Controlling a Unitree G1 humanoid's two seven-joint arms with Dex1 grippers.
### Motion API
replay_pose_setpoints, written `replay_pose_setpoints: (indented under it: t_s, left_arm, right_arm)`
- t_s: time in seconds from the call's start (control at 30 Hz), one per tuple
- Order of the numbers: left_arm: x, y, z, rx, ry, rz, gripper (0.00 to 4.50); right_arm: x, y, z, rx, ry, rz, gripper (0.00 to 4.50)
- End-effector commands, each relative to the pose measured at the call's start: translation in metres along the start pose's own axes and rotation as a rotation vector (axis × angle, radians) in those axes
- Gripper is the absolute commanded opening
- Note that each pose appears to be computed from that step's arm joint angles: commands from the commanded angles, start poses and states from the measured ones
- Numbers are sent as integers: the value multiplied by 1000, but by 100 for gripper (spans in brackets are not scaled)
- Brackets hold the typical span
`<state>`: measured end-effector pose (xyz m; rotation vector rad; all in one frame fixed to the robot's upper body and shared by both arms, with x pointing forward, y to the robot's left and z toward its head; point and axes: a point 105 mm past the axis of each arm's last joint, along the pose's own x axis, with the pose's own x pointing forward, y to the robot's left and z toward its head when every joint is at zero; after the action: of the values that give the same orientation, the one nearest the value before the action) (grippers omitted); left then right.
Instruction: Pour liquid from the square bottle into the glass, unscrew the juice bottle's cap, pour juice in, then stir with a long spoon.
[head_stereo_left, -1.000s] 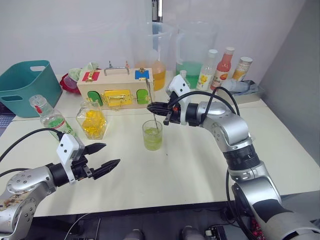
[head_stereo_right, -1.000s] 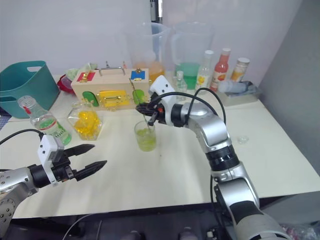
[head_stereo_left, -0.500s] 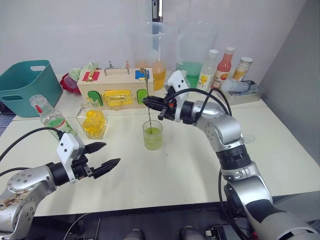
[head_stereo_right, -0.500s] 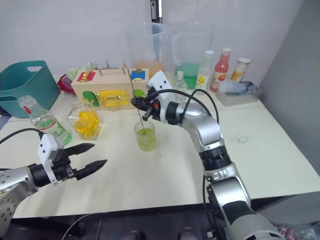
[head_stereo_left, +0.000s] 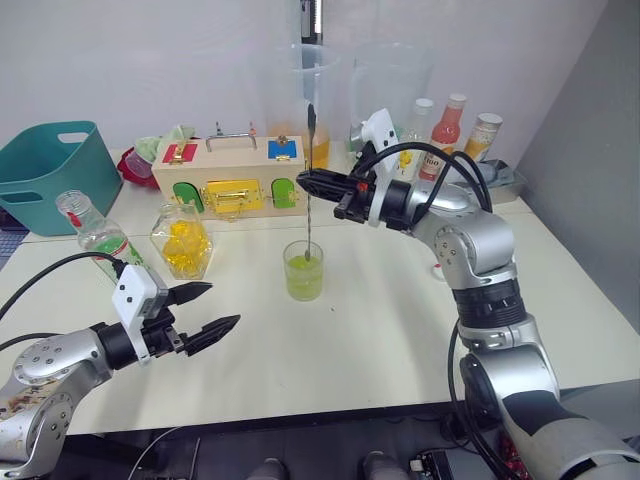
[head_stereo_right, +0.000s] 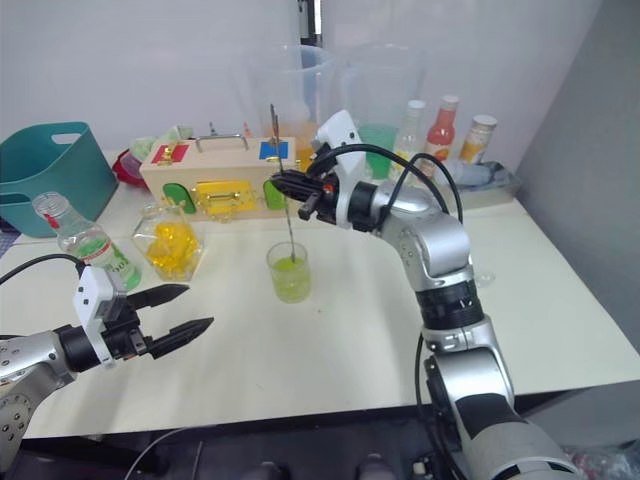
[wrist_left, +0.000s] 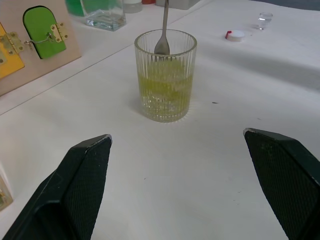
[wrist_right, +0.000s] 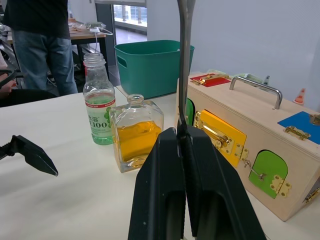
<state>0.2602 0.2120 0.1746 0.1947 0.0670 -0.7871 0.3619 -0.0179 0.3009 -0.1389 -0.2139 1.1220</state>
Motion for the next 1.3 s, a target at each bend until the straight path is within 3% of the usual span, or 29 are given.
replay_pose_setpoints:
  t_s: [0.03, 0.37, 0.9, 1.03, 1.3]
  left_arm:
    - [1, -1, 9, 40, -25, -9, 448]
    - [-4, 3, 11, 45, -36, -2, 448]
    - [-7, 3, 21, 39, -58, -48, 448]
    - [-12, 3, 32, 34, -57, -111, 448]
    - [-12, 0, 40, 52, -30, -183, 448]
  right_arm:
    - [-3, 5, 24, -30, -68, 15, 0]
    - [-8, 5, 23, 85, -70, 1, 0]
    - [-53, -13, 74, 177, -178, 42, 0]
    - [-87, -25, 81, 150, -74, 11, 0]
    - [-132, -28, 28, 221, 240, -35, 0]
